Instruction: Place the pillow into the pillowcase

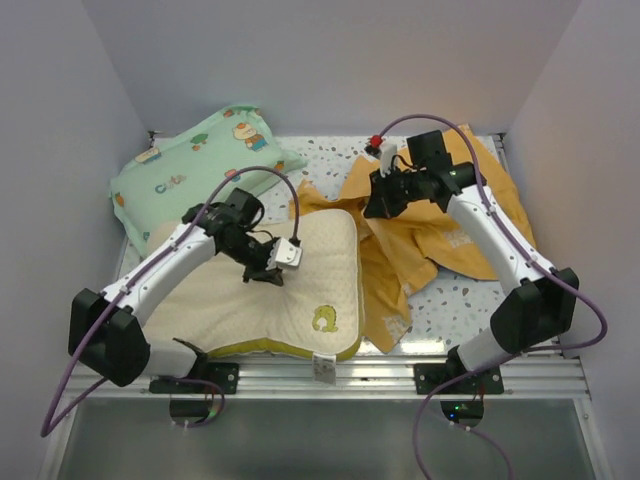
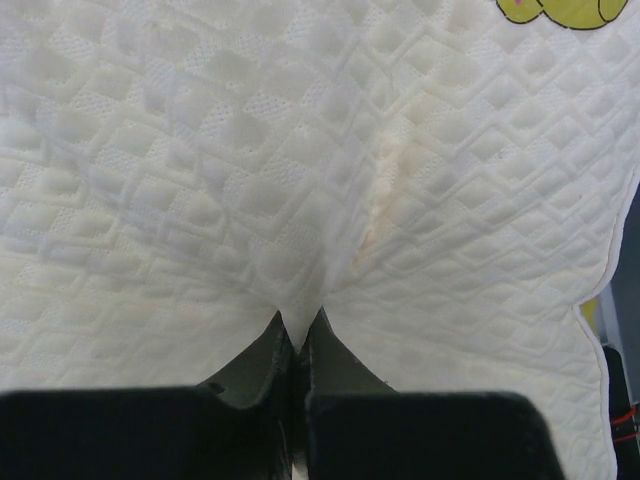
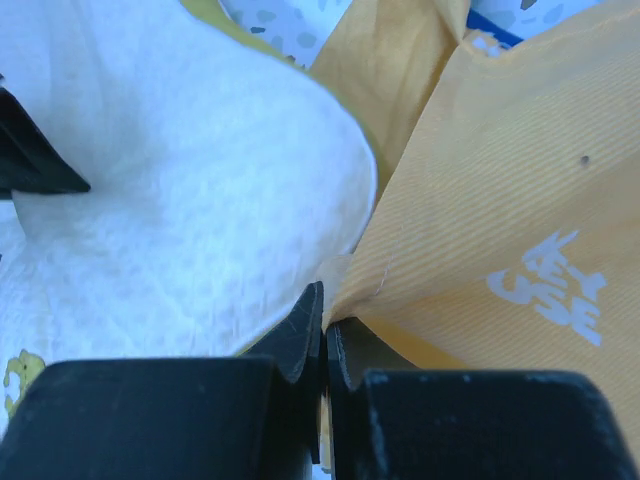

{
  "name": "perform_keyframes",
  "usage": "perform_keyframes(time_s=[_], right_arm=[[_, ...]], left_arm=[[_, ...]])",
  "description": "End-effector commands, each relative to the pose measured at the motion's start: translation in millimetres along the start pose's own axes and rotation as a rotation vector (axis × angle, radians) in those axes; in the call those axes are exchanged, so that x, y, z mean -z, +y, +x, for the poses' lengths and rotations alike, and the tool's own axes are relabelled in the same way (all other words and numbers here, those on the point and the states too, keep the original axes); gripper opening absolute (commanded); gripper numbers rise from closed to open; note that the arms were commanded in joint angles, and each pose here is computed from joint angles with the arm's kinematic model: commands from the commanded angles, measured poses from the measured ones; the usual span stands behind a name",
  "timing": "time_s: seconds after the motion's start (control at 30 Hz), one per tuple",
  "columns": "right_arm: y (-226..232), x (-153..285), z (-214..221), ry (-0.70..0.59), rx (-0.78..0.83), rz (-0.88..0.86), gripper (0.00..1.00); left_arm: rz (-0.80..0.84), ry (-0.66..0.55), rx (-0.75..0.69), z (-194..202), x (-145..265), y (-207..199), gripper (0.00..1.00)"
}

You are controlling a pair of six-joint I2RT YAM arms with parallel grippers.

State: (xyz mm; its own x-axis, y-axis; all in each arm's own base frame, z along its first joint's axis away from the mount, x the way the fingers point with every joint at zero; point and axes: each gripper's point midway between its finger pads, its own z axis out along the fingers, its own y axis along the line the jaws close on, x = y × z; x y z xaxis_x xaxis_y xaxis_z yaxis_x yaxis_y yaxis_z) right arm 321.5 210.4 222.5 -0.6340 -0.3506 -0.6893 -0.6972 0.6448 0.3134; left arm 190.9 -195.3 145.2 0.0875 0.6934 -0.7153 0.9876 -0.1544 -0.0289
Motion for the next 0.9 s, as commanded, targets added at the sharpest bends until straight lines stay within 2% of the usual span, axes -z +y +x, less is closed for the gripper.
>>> perform_keyframes(time_s=[0.0, 0.07, 0.13, 0.17, 0.27, 0.43, 0.47, 0.53, 0.57, 0.67, 0.7, 0.87], right_arm=[[20.6, 27.6, -21.3, -0.101, 0.039, -0.020, 0.00], [25.2, 33.1, -19.6, -0.107, 0.050, -0.027, 0.00], [30.7, 41.8, -18.0, -0.123, 0.067, -0.028, 0.00], [30.3, 41.2, -12.3, -0.112, 0.064, -0.022, 0.00], [30.7, 42.3, 7.5, -0.063, 0.077, -0.021, 0.00], [17.4, 42.1, 44.5, 0.022, 0.107, 0.045, 0.00], [13.3, 41.8, 49.1, 0.036, 0.120, 0.063, 0.00], [3.8, 40.4, 57.6, 0.063, 0.126, 0.103, 0.00], [-4.9, 39.0, 64.3, 0.086, 0.127, 0.142, 0.00], [-14.6, 35.6, 66.9, 0.100, 0.116, 0.173, 0.00], [-14.0, 33.8, 66.2, 0.100, 0.113, 0.161, 0.00], [-1.6, 25.8, 52.5, 0.071, 0.097, 0.071, 0.00]], left_arm=[[0.051, -0.151, -0.092, -57.0, -10.4, 3.6, 0.00], [0.093, -0.152, -0.078, -64.0, -26.7, 6.6, 0.00], [0.109, -0.203, -0.059, -78.1, -34.5, 19.4, 0.00], [0.110, -0.218, -0.078, -88.9, -34.1, 25.0, 0.00], [0.087, -0.251, -0.017, -102.8, -42.6, 44.4, 0.00], [-0.152, -0.374, 0.074, -124.1, -16.0, 114.4, 0.00], [-0.252, -0.381, 0.073, -127.2, -7.6, 140.0, 0.00], [-0.358, -0.409, 0.187, -122.1, 9.5, 167.7, 0.00], [-0.466, -0.416, 0.205, -118.8, 19.1, 189.7, 0.00], [-0.652, -0.388, 0.326, -92.0, 27.5, 216.8, 0.00], [-0.763, -0.388, 0.357, -86.6, 35.4, 232.0, 0.00], [-0.903, -0.312, 0.377, -79.6, 2.3, 245.0, 0.00]])
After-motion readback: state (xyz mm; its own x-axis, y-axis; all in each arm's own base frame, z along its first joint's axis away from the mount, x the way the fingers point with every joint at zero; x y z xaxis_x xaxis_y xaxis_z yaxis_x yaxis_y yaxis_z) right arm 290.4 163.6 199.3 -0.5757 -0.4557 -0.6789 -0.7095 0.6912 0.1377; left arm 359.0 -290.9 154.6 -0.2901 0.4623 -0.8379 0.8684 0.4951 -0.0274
